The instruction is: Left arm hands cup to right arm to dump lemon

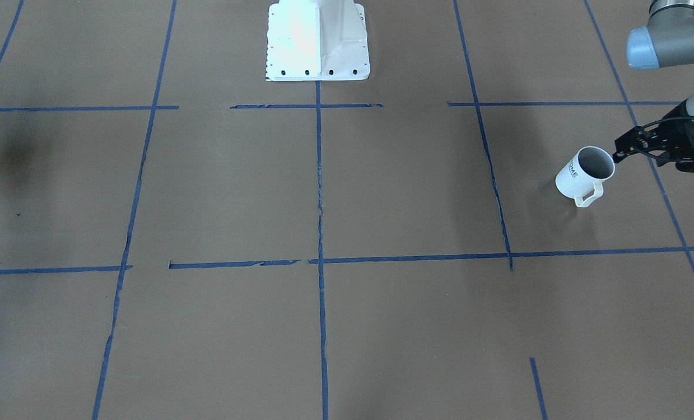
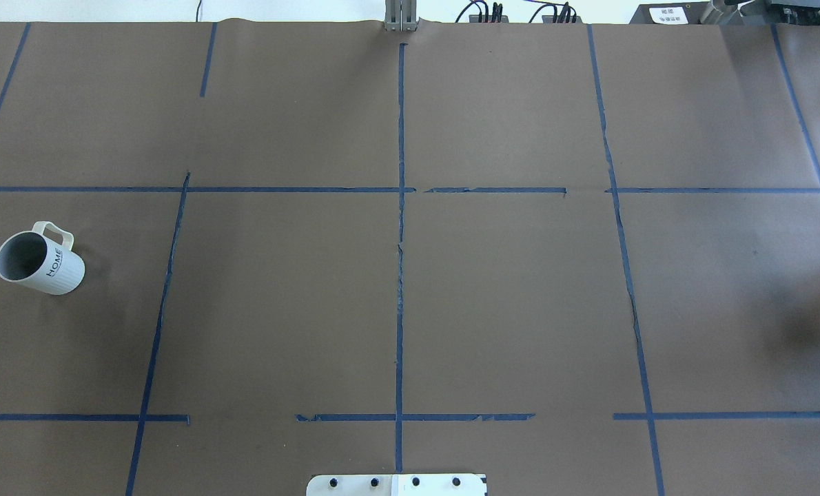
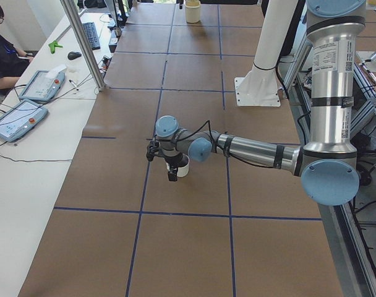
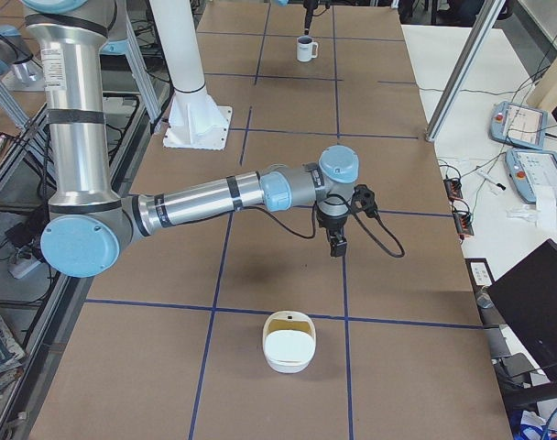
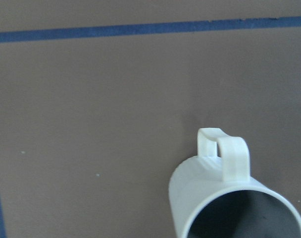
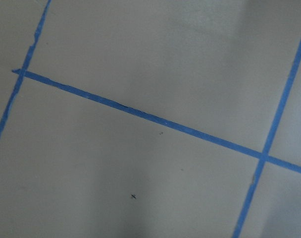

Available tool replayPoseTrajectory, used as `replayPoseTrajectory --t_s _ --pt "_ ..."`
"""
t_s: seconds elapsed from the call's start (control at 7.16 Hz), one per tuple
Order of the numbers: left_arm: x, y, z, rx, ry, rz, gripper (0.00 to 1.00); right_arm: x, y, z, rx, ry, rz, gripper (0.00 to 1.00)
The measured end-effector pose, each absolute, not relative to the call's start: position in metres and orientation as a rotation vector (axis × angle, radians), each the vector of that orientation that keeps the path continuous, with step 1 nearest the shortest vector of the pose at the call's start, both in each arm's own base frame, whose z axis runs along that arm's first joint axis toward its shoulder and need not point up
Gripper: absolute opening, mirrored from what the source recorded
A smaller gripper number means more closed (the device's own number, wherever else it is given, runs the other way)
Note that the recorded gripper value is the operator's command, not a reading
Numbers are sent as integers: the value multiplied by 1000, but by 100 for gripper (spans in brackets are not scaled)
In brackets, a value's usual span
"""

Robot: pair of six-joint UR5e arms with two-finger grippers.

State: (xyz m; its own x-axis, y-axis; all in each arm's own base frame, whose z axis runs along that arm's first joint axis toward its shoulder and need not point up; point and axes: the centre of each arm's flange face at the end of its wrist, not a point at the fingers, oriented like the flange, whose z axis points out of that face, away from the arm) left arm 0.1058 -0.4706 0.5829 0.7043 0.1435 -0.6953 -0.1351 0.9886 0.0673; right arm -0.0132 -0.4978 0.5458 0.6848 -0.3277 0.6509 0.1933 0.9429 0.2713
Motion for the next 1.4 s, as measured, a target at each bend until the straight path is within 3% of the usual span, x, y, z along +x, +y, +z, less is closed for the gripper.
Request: replayPoseTrajectory --t_s 0.28,0.56,1.4 --pt "14 -468 597 9 739 175 100 25 -462 587 159 -756 -268 100" --pt "-52 -429 620 -10 749 94 100 47 -429 617 118 -755 -216 100" --pt "-66 -394 620 -10 767 65 100 70 -381 655 53 -748 -116 100"
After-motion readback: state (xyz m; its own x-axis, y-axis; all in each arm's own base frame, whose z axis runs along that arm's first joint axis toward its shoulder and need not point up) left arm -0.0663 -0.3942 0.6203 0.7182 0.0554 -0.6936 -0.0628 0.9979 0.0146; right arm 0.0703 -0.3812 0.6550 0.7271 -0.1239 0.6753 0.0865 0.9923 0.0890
